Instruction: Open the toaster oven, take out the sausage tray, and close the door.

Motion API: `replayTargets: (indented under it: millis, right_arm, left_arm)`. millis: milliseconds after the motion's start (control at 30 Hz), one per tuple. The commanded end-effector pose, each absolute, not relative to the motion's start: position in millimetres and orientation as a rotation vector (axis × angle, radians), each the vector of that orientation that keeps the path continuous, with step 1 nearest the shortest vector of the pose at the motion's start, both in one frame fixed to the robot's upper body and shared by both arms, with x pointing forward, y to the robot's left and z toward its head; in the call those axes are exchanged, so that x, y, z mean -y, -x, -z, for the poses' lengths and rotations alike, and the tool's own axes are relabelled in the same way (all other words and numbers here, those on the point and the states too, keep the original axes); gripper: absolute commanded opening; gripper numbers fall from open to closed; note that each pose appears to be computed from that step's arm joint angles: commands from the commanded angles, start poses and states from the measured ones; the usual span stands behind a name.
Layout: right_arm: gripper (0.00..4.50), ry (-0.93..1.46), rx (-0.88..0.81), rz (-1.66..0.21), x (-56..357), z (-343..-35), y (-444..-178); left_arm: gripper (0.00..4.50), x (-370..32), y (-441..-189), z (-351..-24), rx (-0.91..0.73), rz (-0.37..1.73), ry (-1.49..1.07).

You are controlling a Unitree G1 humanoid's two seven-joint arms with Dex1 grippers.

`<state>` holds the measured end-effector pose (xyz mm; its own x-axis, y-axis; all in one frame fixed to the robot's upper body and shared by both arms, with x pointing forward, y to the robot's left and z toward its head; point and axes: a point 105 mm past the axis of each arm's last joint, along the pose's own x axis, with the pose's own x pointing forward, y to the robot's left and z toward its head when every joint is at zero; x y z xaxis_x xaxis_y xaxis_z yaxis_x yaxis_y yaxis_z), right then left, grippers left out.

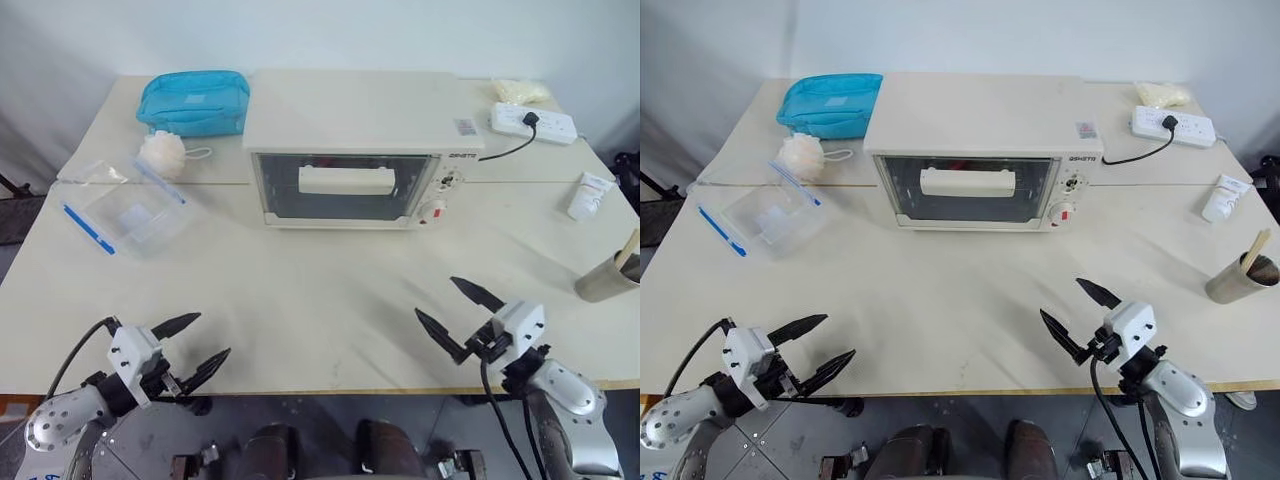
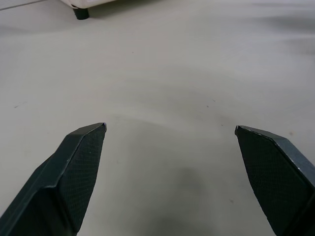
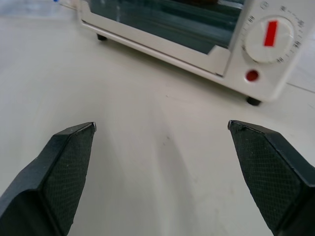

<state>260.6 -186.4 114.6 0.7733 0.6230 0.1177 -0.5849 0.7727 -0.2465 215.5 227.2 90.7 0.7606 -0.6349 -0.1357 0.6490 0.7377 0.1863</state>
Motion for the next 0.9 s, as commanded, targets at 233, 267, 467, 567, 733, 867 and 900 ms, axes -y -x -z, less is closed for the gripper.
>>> replayTargets:
  millis: [233, 267, 467, 567, 733, 867, 900]
  right_arm:
    - [4.50, 0.036, 0.234, -0.909, 147, -168, -276]
    - [4.50, 0.025, 0.224, -0.934, 142, -175, -281]
    - [4.50, -0.039, 0.229, -0.914, 133, -202, -308]
    - [4.50, -0.016, 0.249, -0.899, 124, -212, -325]
    - [4.50, 0.001, 0.305, -0.952, 108, -224, -331]
    - [4.50, 0.023, 0.356, -1.020, 99, -234, -328]
    - [4.50, 0.039, 0.367, -1.051, 96, -234, -325]
  left_arm:
    - [4.48, -216, -228, -155, 0.081, 0.875, 0.052]
    - [4.48, -217, -234, -166, 0.118, 0.874, 0.066]
    - [4.48, -209, -249, -193, 0.193, 0.933, 0.031]
    - [4.48, -203, -255, -199, 0.218, 0.956, 0.048]
    - [4.48, -195, -261, -198, 0.208, 0.977, 0.056]
    - [4.48, -190, -259, -198, 0.198, 0.987, 0.077]
    - [4.48, -189, -259, -198, 0.194, 0.988, 0.080]
